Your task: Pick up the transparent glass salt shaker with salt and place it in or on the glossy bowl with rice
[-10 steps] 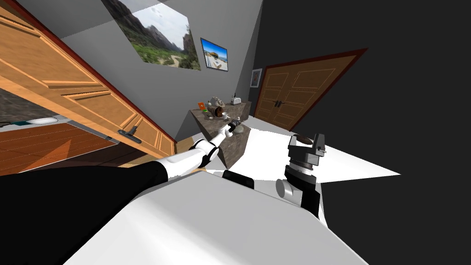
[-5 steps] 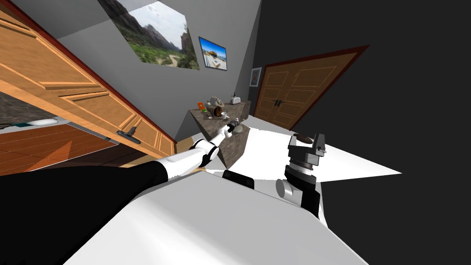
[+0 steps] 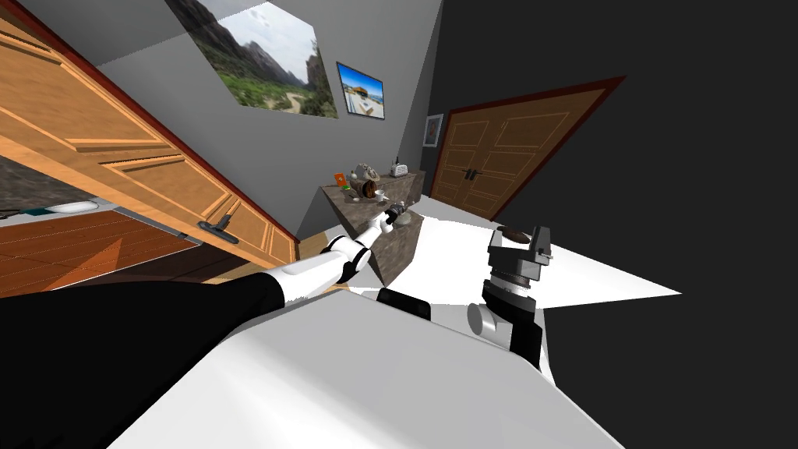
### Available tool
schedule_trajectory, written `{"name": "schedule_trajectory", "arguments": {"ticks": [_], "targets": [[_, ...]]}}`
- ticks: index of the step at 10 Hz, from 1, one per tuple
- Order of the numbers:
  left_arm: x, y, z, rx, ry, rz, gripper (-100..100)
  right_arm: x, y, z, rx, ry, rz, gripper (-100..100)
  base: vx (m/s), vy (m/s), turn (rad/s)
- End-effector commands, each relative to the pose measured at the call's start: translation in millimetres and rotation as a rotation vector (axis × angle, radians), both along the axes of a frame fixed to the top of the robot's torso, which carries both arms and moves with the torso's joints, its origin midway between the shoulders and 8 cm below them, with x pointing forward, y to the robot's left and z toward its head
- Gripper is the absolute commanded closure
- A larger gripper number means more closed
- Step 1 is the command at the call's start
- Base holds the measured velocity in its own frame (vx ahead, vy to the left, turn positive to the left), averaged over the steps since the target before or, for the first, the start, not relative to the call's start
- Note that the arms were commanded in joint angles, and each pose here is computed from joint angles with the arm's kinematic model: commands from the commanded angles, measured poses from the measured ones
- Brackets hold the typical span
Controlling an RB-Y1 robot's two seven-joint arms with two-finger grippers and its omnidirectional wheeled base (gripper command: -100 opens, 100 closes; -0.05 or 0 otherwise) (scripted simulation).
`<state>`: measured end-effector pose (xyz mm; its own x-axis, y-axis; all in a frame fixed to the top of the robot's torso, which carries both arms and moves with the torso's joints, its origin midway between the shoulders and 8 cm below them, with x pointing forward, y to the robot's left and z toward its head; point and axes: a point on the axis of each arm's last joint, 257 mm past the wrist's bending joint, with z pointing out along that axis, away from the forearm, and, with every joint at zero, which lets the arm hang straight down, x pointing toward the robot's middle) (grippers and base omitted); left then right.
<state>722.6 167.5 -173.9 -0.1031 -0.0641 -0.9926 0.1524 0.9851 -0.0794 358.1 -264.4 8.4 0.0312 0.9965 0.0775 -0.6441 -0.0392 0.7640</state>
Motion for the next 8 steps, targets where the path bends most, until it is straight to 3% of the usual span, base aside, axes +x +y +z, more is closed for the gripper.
{"name": "schedule_trajectory", "arguments": {"ticks": [1,5,7,8], "targets": [[6,-4.4,11,-0.001,0.000,0.010,-100,0,0,0,0.000,0.000,0.000,0,-0.020,0.039,-0.065],[18,-12.9,33,-0.002,-0.001,0.031,-100,0,0,0,0.000,0.000,0.000,0,-0.050,0.081,-0.065],[18,-12.9,33,-0.002,-0.001,0.031,-100,0,0,0,0.000,0.000,0.000,0,-0.008,0.016,-0.012],[23,-17.0,45,-0.003,-0.002,0.042,-100,0,0,0,0.000,0.000,0.000,0,-0.017,0.034,-0.068]]}}
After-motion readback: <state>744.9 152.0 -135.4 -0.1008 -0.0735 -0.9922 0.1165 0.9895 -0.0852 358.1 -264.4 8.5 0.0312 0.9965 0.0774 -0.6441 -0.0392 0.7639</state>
